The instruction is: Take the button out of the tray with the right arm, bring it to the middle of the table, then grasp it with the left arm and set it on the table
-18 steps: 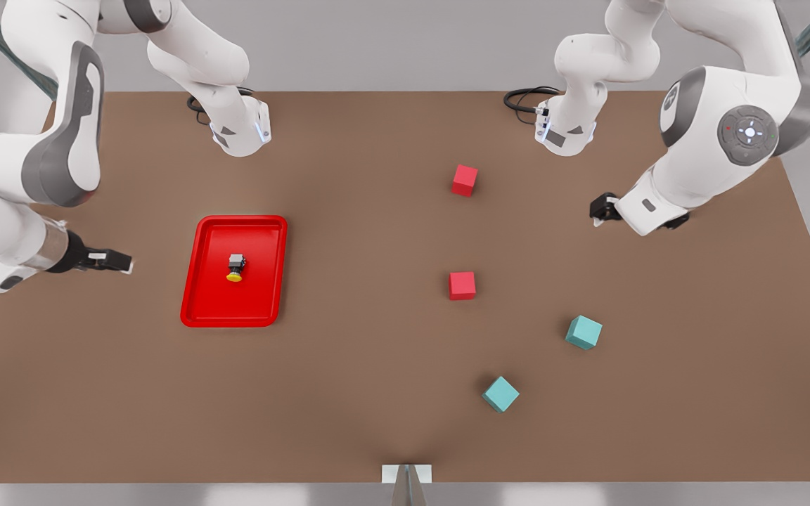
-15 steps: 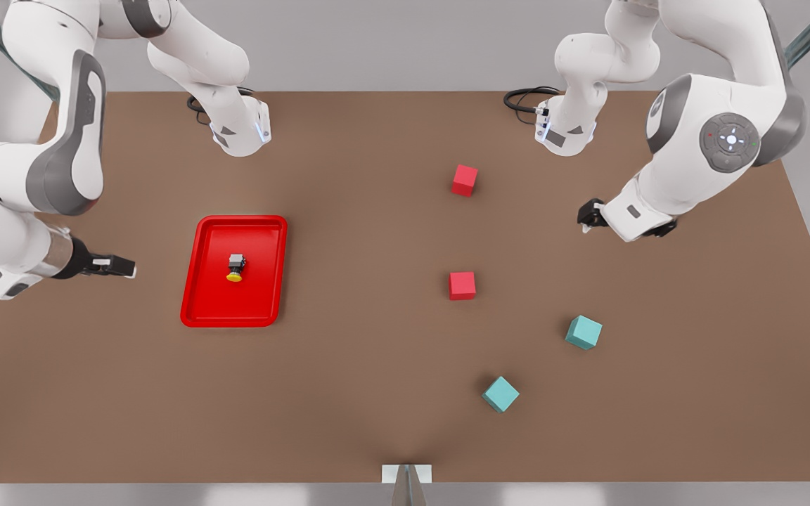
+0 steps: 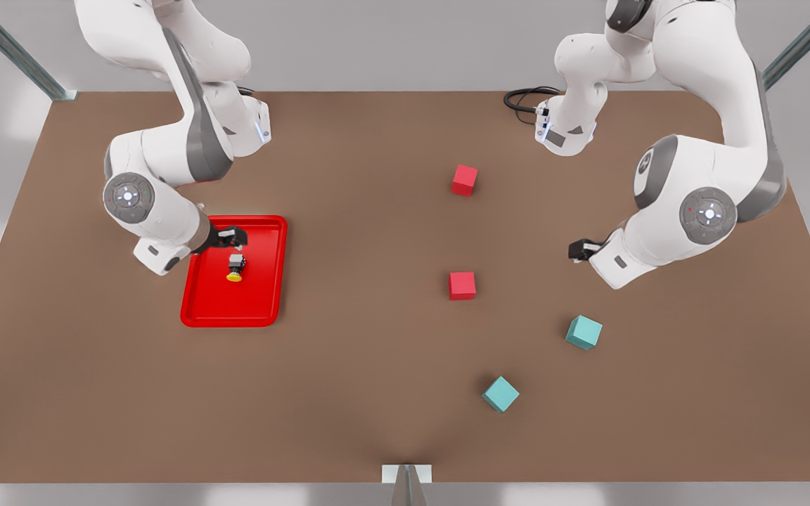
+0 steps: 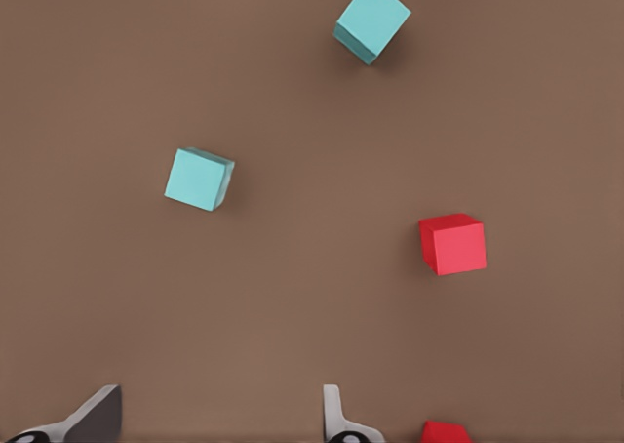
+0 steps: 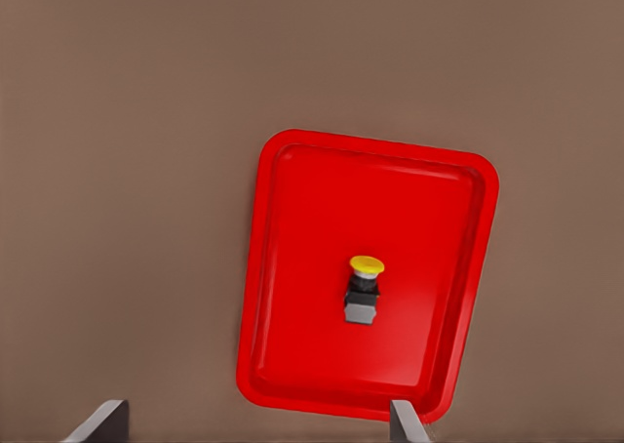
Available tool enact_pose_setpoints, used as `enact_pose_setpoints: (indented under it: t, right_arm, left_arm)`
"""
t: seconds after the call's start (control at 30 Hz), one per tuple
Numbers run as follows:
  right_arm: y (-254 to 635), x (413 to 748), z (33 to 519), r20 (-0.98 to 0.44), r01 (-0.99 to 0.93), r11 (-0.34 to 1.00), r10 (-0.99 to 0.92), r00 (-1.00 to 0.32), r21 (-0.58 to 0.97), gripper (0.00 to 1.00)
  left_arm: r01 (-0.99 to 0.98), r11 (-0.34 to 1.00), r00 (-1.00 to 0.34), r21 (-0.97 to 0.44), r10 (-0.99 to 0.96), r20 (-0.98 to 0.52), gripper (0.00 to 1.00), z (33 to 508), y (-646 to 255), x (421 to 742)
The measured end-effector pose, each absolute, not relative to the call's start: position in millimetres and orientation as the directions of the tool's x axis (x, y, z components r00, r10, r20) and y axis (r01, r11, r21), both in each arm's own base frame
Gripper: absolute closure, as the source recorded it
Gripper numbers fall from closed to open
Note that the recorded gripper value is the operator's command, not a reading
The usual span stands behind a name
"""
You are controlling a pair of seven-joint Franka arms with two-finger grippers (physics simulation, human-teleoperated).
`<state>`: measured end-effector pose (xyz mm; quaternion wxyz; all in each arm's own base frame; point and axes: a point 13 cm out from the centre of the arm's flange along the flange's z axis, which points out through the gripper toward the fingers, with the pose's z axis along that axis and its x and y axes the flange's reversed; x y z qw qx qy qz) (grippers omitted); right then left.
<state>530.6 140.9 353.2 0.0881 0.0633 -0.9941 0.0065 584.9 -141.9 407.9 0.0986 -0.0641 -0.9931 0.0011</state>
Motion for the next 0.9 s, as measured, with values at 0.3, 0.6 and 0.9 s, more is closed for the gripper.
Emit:
enact_pose_setpoints:
  t: [0.3,0.6,0.9]
  right_arm:
    - [111,561,305,0.137,0.101,0.995,0.102,-0.985,-0.014,0.0]
    - [116,571,240,0.172,0.244,0.969,0.246,-0.954,-0.036,0.0]
    - [23,533,158,0.252,0.362,0.929,0.368,-0.895,-0.073,0.0]
  left_arm:
    - [0.135,0.991,-0.968,-0.01,0.134,0.21,0.0,396,-158,584]
    - [0.134,0.991,-0.967,-0.002,0.131,0.218,0.0,391,-162,583]
    - [0.127,0.992,-0.969,0.0,0.124,0.215,0.0,396,-162,581]
